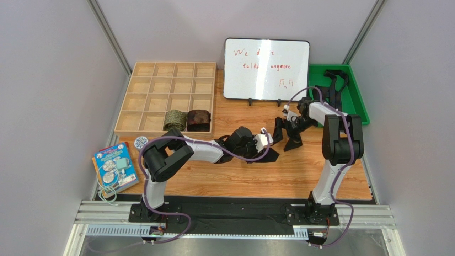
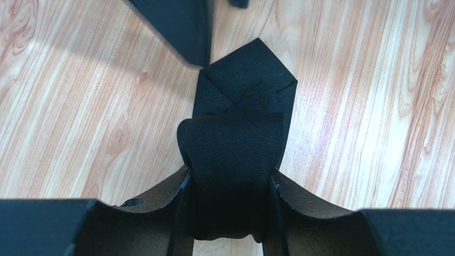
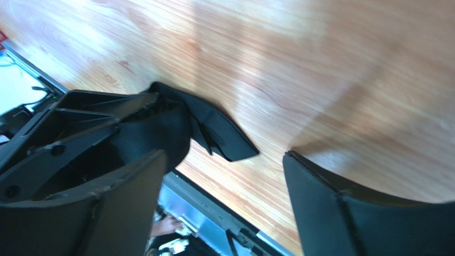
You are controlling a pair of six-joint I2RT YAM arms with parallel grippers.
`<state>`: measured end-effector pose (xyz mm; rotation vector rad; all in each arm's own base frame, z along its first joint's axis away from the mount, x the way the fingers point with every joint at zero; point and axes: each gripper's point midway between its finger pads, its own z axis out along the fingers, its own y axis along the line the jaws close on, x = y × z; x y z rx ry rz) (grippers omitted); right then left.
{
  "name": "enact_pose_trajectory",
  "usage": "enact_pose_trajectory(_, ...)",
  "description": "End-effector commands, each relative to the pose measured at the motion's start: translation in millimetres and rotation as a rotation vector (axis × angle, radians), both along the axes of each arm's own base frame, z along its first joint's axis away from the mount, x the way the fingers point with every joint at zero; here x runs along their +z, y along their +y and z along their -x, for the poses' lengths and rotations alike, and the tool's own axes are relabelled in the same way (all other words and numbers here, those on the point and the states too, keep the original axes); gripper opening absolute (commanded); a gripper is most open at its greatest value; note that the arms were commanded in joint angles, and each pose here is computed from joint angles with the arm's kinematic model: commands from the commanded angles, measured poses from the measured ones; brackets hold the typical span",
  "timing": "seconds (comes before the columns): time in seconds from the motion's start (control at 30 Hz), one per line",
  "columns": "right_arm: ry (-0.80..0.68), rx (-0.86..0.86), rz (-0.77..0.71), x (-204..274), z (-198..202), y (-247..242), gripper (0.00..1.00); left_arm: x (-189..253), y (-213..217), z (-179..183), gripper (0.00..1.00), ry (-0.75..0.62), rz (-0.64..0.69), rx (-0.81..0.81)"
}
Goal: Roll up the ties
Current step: Roll the tie at the center of the board, then pick up the tie at the center of the board.
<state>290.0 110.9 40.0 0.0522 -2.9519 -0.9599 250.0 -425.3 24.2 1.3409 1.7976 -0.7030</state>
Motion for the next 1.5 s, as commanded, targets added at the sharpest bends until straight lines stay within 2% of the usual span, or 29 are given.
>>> enact_pose_trajectory(0.0, 0.017, 0.004, -0.063, 1, 12, 4, 0.98, -74, 60, 31, 0.26, 0.140, -0.301, -0.002)
enact_pose_trajectory(0.27, 0.034, -0.035, -0.170, -23, 14, 23, 1.00, -72, 59, 30, 0.26, 0.134, -0.307, -0.013)
enact_pose_trajectory(0.4, 0.090, -0.032, -0.260, -24, 22, 37, 1.00, -72, 60, 32, 0.26, 0.137, -0.307, -0.014)
enact_pose_trajectory(0.6, 0.036, -0.023, -0.357, -2, 23, 47, 0.93, -73, 61, 32, 0.26, 0.141, -0.307, -0.010)
enact_pose_trajectory(0.87, -0.022, 0.039, -0.375, 14, 22, 62, 0.88, -74, 59, 33, 0.26, 0.146, -0.304, -0.016)
enact_pose_trajectory(1.07, -0.031, 0.066, -0.331, 11, 21, 68, 0.77, -74, 59, 34, 0.26, 0.152, -0.304, -0.013)
enact_pose_trajectory(1.27, -0.037, 0.074, -0.251, 12, 22, 62, 0.49, -74, 61, 34, 0.27, 0.152, -0.306, -0.010)
enact_pose_trajectory(1.37, -0.030, 0.072, -0.240, 14, 23, 61, 0.26, -73, 61, 33, 0.29, 0.158, -0.304, -0.001)
enact_pose_trajectory(1.4, -0.029, 0.074, -0.237, 14, 23, 61, 0.06, -72, 61, 32, 0.30, 0.156, -0.302, 0.003)
enact_pose_trajectory(1.43, -0.025, 0.073, -0.233, 13, 23, 61, 0.00, -71, 61, 32, 0.34, 0.157, -0.299, 0.005)
enact_pose_trajectory(1.47, -0.017, 0.072, -0.231, 13, 24, 60, 0.00, -69, 61, 31, 0.37, 0.159, -0.294, 0.008)
